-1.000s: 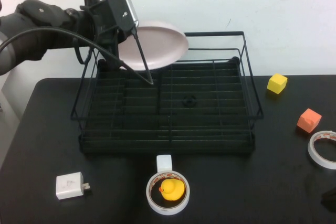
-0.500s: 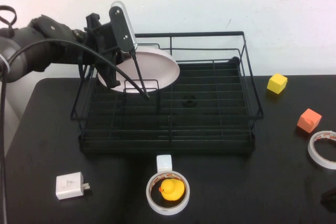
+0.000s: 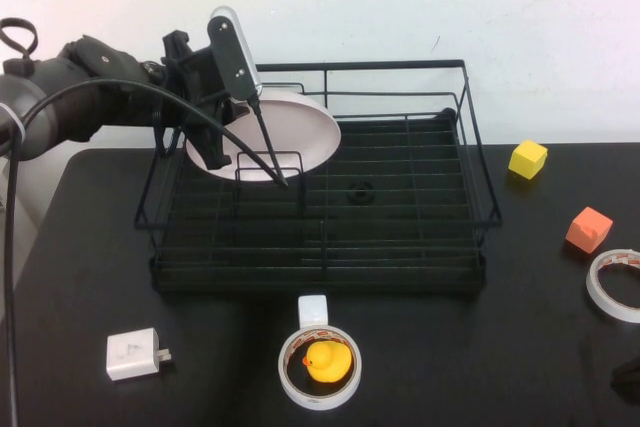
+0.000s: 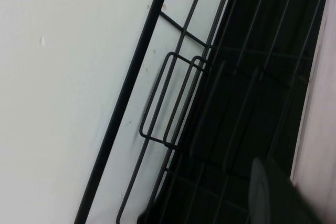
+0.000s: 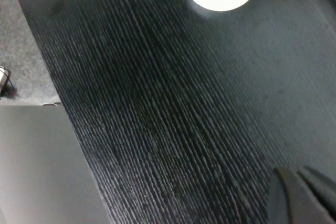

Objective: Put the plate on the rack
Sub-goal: Place the plate on the rack

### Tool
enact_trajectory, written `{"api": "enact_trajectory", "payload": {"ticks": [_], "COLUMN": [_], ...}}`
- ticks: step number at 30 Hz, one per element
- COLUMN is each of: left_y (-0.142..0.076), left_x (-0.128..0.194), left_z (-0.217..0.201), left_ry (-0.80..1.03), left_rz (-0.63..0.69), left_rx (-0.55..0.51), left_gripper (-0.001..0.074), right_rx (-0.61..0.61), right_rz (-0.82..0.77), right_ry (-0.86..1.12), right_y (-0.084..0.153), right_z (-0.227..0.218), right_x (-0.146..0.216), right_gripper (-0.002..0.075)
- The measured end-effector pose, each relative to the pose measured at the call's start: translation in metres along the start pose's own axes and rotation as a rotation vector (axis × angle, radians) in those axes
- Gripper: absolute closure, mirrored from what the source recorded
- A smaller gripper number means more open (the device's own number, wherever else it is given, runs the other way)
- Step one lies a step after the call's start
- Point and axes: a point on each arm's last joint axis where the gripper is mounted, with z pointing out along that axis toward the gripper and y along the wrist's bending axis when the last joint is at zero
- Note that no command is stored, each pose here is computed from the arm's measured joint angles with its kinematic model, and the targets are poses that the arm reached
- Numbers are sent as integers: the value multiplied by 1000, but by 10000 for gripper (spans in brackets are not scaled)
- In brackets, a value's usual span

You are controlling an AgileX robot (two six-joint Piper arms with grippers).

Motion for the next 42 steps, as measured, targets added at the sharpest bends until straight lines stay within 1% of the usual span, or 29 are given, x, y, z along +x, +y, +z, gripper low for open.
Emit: {"api": "enact_trajectory", "payload": {"ticks": [10,17,22,32,42], "left_y": [1,11,15,15,5], "left_x": [-1,-24,-29,-30,-15], "left_z": [-1,-20,-25,-25,-1], "left_ry": [0,-34,-48,-47,-7], "left_rz": [-4,62,50,63,57], "left_rx": [-8,-81,-111,-126,-101], "left_gripper": [643,643,643,643,643], "right_rx": [3,3,1,0,0], "right_rz": [0,0,3,5,5], "right_ry": [-1,-2,-6,-9,-9], "right_y": [0,0,0,0,0], "right_z": [0,0,0,0,0], "right_x": [0,0,-1,-1,-1], "right_gripper": [722,722,722,724,725]}}
